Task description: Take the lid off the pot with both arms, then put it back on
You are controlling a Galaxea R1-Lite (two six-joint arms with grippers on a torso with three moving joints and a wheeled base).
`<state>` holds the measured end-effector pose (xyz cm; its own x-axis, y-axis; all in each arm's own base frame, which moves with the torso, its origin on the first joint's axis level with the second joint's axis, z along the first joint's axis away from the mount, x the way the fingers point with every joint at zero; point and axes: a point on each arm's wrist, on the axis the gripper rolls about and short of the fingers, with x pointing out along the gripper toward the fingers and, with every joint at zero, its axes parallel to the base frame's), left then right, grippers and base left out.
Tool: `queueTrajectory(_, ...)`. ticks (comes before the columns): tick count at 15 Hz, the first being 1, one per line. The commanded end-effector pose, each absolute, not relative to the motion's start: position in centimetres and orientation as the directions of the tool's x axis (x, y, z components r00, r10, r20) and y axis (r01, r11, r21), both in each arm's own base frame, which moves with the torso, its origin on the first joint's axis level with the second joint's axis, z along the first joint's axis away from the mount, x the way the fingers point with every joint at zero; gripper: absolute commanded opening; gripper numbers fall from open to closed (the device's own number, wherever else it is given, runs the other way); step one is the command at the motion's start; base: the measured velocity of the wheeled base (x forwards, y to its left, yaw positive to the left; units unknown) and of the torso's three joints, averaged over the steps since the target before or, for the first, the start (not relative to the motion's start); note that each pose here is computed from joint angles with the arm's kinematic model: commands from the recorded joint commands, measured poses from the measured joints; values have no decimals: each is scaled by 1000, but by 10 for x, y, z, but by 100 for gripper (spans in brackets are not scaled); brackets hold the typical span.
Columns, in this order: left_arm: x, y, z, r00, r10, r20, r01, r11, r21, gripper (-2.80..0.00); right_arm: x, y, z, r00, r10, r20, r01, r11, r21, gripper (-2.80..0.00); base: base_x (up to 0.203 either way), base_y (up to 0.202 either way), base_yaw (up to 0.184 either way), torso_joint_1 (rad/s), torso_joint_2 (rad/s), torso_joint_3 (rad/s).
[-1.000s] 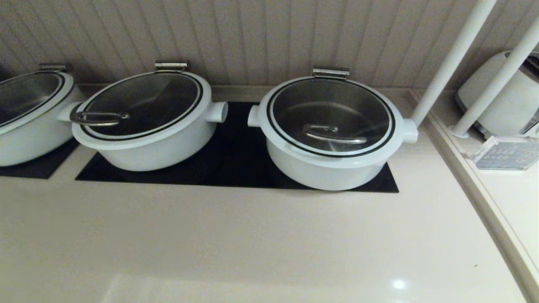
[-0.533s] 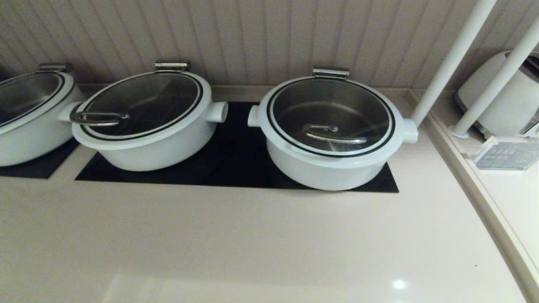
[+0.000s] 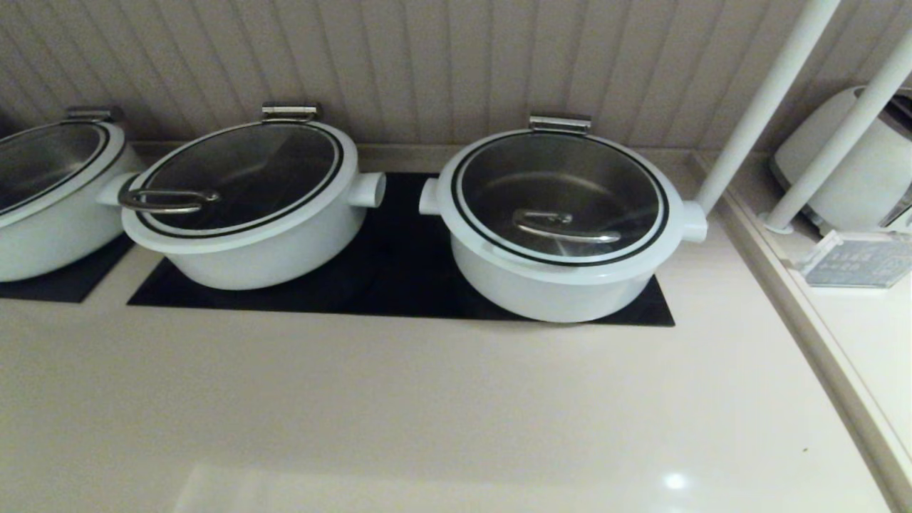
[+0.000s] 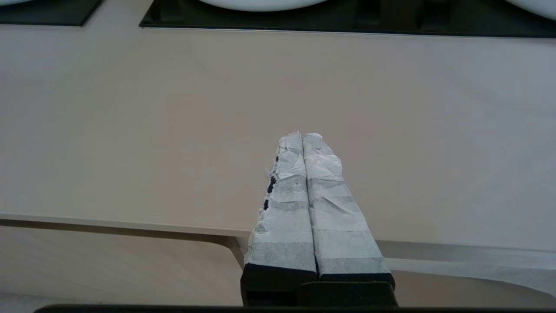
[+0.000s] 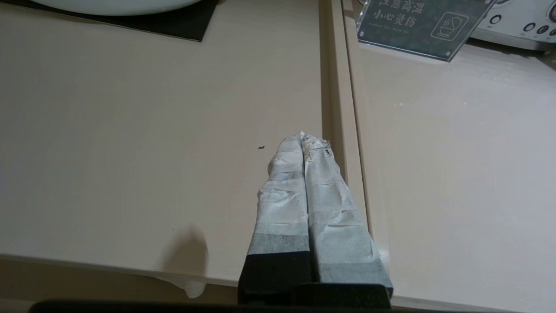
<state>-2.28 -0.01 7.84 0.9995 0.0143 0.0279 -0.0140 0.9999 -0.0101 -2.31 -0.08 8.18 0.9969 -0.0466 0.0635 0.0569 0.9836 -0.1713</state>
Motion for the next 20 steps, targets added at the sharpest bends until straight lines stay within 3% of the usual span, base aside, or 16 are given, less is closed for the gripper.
queueTrajectory(1,-23,0,79,1000,15,28,-15,1000,-11,-280,-23,-1,82,997,-48,63,58,983,-173,-280,0,0,0,0,0,0)
queueTrajectory(20,-23,0,79,1000,15,28,-15,1000,-11,-280,-23,-1,82,997,-48,63,58,983,-173,-280,0,0,0,0,0,0)
